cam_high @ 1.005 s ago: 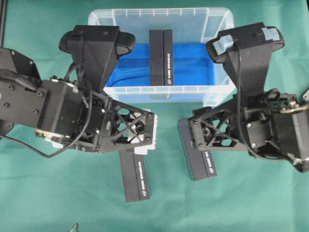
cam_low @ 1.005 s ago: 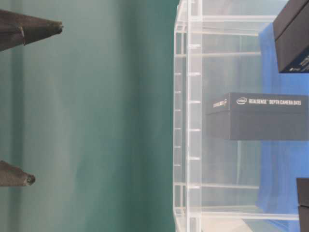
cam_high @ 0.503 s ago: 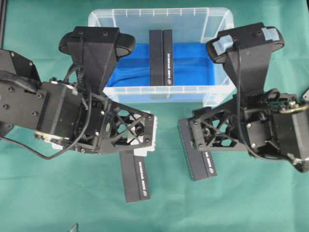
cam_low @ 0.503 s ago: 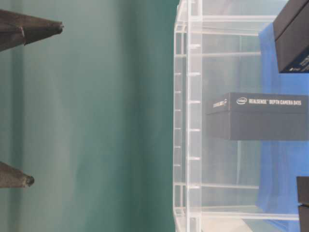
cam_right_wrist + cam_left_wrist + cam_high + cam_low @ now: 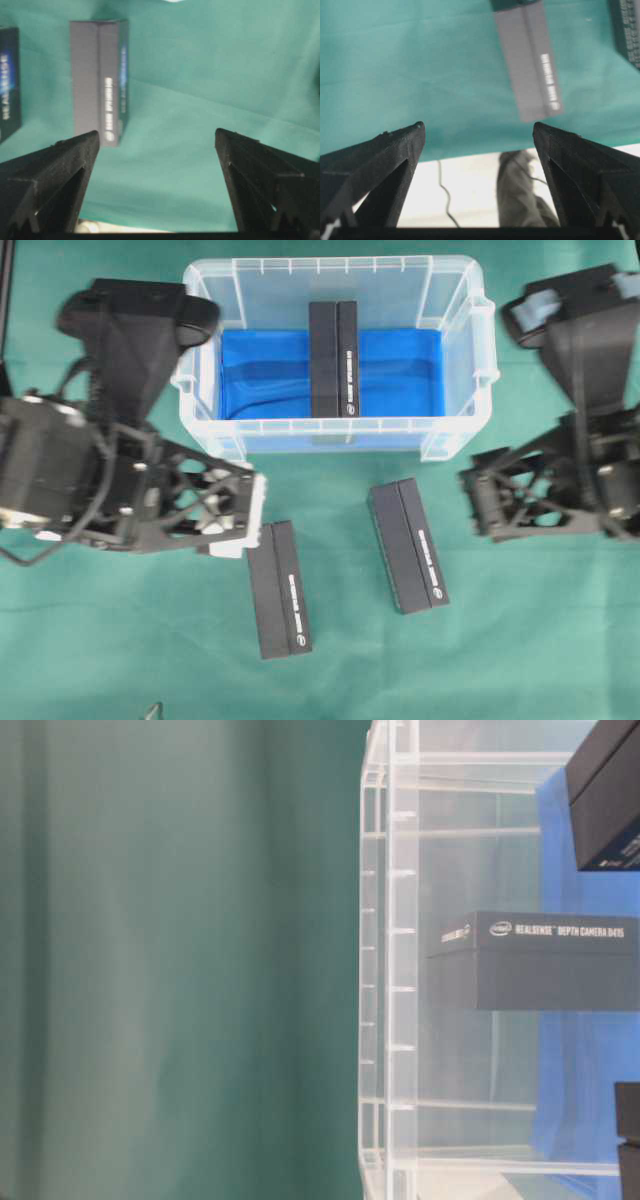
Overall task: Take the box out of the case with both arms.
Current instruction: 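Set both boxes on the table and open both grippers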
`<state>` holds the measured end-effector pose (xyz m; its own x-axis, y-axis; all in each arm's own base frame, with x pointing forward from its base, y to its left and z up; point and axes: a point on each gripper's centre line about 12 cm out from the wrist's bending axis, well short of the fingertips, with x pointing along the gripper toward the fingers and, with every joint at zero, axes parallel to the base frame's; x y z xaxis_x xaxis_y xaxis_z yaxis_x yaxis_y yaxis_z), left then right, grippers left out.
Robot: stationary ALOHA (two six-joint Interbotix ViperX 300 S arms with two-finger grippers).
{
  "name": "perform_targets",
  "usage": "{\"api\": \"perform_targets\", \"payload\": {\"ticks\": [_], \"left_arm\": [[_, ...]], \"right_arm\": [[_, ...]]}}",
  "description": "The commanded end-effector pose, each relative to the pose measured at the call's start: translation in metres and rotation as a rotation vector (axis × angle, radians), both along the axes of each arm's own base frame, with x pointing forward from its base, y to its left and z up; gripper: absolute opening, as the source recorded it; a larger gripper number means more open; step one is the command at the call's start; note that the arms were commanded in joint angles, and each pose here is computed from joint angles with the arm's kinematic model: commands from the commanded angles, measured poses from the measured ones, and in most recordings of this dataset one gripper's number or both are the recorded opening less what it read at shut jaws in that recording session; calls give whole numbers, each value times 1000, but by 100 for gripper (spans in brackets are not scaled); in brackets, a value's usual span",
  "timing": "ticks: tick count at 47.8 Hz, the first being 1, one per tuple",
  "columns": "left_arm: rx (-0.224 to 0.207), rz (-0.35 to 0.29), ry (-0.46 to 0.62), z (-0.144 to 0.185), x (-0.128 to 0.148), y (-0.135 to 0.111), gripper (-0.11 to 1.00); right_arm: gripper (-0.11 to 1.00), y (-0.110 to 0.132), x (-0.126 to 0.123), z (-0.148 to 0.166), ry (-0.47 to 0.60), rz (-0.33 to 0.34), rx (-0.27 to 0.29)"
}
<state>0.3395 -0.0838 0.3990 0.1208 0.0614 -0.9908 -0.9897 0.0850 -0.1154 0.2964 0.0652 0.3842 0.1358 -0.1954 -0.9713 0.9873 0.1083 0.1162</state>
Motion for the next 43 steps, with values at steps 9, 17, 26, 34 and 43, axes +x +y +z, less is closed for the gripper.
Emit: {"api": "perform_targets", "payload": {"ticks": [9,17,26,34,43], "left_arm": [[-4,17,-1,3,-48,12,85],[-6,42,8,-5,-74,18,85],[-13,65,0,-12,-96,21,85],[-13,77,0,-16,-105,23,85],[-13,79,-1,-16,-109,24,85]], "right_arm": [[91,-13,-43,11,-41,-5,15],[91,-19,-62,10,-39,-9,15],[91,-24,-76,3,-16,-17,8],[91,-24,-75,-4,-4,-16,3],[91,-25,-74,-5,-9,-21,1]]}}
